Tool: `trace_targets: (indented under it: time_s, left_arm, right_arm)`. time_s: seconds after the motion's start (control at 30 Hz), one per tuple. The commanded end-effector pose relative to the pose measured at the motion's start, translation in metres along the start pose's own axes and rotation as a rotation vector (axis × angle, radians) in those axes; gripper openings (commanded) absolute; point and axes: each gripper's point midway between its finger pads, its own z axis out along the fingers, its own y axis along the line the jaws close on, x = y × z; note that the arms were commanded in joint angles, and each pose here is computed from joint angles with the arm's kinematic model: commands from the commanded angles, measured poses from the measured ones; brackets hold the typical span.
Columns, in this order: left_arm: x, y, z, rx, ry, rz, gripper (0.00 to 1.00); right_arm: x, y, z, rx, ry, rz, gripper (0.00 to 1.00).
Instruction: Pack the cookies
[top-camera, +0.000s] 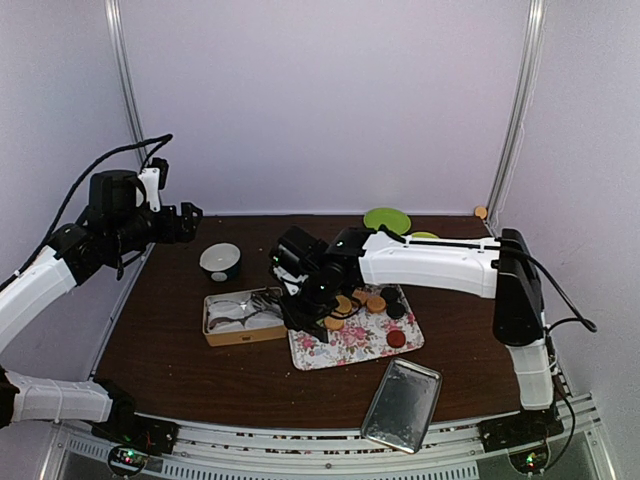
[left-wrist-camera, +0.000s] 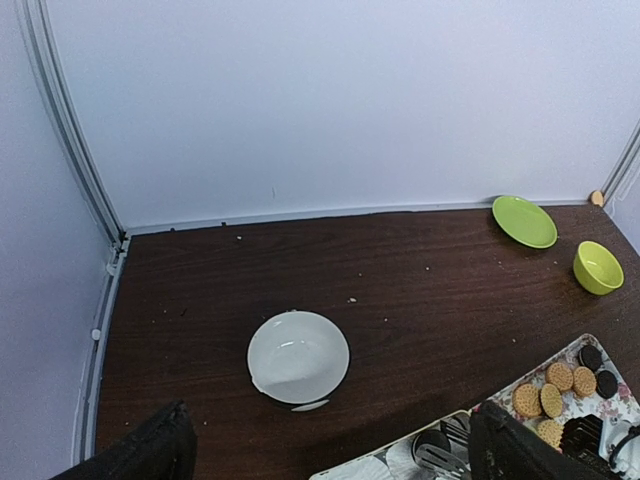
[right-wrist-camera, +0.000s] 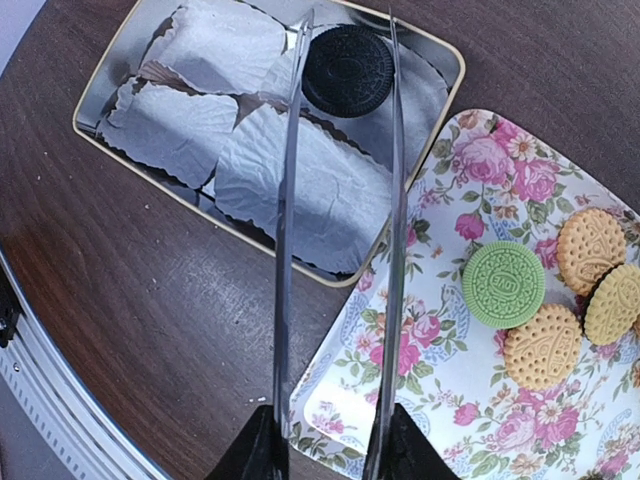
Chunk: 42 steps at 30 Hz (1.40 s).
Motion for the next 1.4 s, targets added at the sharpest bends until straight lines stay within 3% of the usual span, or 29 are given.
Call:
trace_targets:
  time_s: [0.0,0.67,1.13,1.37]
  left_arm:
    - [-0.022,-0.003,-0.005,0.017,-0.061,-0.023,0.97]
    - [-0.021,-0.004,-0.003,0.023,-0.053,-0.025,0.97]
    - [-0.022,-0.003,-0.005,0.017,-0.06,-0.027,0.97]
    - [-0.022,-0.003,-0.005,0.016,-0.063,-0.027,0.97]
  right_arm:
    - [0.001,-0.006,0.008,0.01,0.004,0.01,0.31]
    - [-0.006,-0.002,-0.001,0.001,-0.014,0.013,0.39]
    - [-0.03,0.015,-0.052,-0.084,-0.104,0.035,0.48]
    - [-0.032,0.0,-0.11,-0.06,-0.212,0.052,0.47]
